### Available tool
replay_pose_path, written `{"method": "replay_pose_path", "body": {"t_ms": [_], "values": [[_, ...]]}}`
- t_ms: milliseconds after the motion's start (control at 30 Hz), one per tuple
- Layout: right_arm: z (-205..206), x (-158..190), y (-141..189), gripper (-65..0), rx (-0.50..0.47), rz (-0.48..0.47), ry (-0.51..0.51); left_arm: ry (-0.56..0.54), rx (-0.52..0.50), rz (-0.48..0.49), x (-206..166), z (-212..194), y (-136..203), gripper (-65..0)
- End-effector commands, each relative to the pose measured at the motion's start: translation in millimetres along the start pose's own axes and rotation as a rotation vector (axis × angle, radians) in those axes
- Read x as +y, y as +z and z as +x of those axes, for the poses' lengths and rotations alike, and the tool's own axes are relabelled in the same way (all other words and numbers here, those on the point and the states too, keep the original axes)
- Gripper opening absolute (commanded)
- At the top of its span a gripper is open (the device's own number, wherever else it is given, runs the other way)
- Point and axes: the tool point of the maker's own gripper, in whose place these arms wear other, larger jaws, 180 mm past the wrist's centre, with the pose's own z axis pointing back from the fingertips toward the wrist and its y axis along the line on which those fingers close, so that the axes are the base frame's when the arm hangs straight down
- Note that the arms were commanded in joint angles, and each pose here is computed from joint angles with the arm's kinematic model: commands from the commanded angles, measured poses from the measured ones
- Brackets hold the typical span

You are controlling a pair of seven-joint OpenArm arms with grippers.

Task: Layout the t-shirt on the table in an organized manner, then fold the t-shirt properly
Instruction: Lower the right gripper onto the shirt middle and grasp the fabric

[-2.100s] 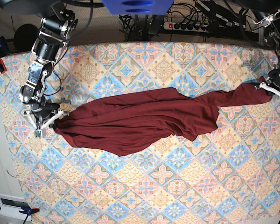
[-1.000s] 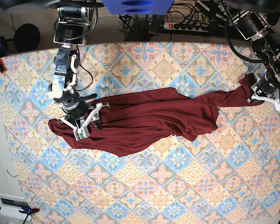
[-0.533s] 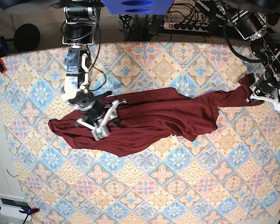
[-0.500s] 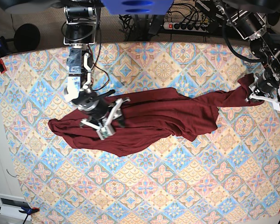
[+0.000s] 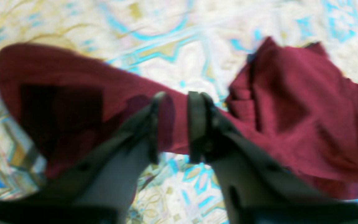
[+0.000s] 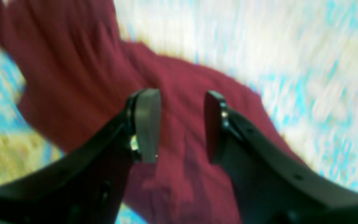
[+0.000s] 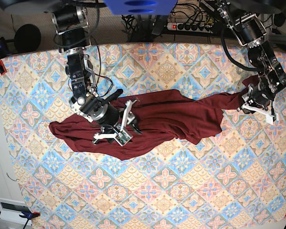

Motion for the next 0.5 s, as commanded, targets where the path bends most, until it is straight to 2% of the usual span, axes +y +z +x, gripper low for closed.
{"method": "replay_pose_path", "body": {"t_ms": [0,167,300,367,467], "values": [[4.4,-6.7,2.8,-42.2,-0.011,-0.017,0.008,-0.020,-0.067,-0.021,-6.4,24.4,6.1,-42.7],[0.7,-7.3,1.7,-42.2,-0.002,-0.017,0.002,-0.064,-0.075,-0.013,-6.9,33.5,7.8,-26.8],[-3.1,-11.5,2.1,-42.2,0.006,-0.026,-0.010,-0.167,-0.054,-0.041,-28.6,30.8,-0.5,-26.2],[-14.2,-27.8,4.8,-42.3,0.022,-0.066,-0.057,-0.214,-0.045,-0.065,-43.1,25.3,-6.1,-26.1],[-7.1,-25.9,2.2,-42.3,-0.003,-0.071,-0.094,-0.289,-0.024,-0.078,-55.1,22.8,-9.8,-26.1]]}}
